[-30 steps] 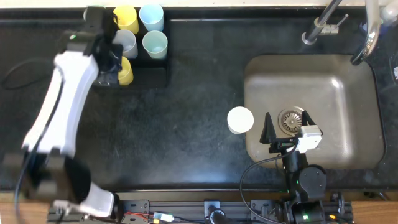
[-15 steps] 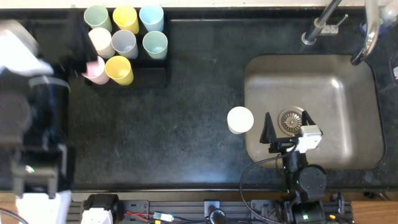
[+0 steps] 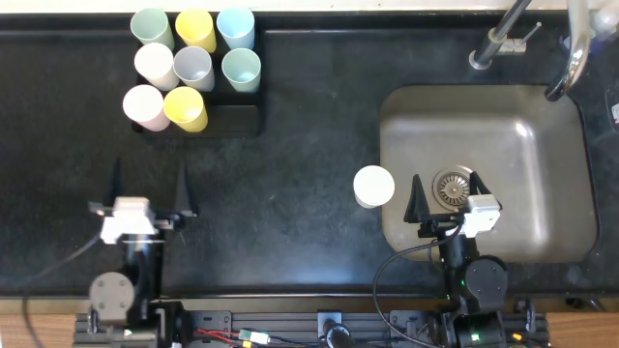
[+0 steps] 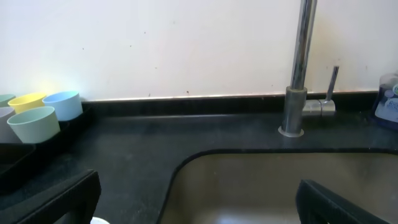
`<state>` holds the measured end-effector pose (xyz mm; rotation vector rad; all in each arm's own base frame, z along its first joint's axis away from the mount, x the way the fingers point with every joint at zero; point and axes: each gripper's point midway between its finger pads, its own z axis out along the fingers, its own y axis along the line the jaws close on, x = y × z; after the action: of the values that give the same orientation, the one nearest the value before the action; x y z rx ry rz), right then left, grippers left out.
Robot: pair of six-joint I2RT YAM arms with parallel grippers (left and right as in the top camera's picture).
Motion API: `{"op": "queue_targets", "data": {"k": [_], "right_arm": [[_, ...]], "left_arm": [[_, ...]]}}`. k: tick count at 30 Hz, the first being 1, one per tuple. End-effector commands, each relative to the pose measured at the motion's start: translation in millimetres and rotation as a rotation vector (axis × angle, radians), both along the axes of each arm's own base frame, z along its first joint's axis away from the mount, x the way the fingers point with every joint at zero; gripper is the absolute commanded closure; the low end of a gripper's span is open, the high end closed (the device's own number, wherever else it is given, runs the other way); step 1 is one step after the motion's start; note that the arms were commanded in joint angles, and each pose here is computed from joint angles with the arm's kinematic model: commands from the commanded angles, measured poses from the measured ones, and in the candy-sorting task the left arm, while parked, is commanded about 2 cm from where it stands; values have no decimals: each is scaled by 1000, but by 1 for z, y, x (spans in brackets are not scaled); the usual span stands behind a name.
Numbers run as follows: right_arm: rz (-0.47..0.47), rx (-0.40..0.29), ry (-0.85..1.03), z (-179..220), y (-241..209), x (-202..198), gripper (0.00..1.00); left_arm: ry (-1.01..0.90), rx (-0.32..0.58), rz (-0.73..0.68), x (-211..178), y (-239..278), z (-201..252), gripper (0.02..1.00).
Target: Store Cups
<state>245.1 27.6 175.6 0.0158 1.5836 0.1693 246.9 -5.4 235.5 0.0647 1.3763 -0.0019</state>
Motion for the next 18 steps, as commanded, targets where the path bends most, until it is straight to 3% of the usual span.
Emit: {"op": "queue_targets", "data": {"k": [1, 7, 18], "right_arm": [[-6, 4, -3, -2, -1, 0, 3], [-6, 5, -4, -2, -1, 0, 3], [-6, 4, -3, -2, -1, 0, 5]], "left_arm": [[83, 28, -40, -2, -9, -34, 18], [262, 20, -98, -3, -19, -77, 18], [253, 21, -98, -3, -19, -75, 18]]}}
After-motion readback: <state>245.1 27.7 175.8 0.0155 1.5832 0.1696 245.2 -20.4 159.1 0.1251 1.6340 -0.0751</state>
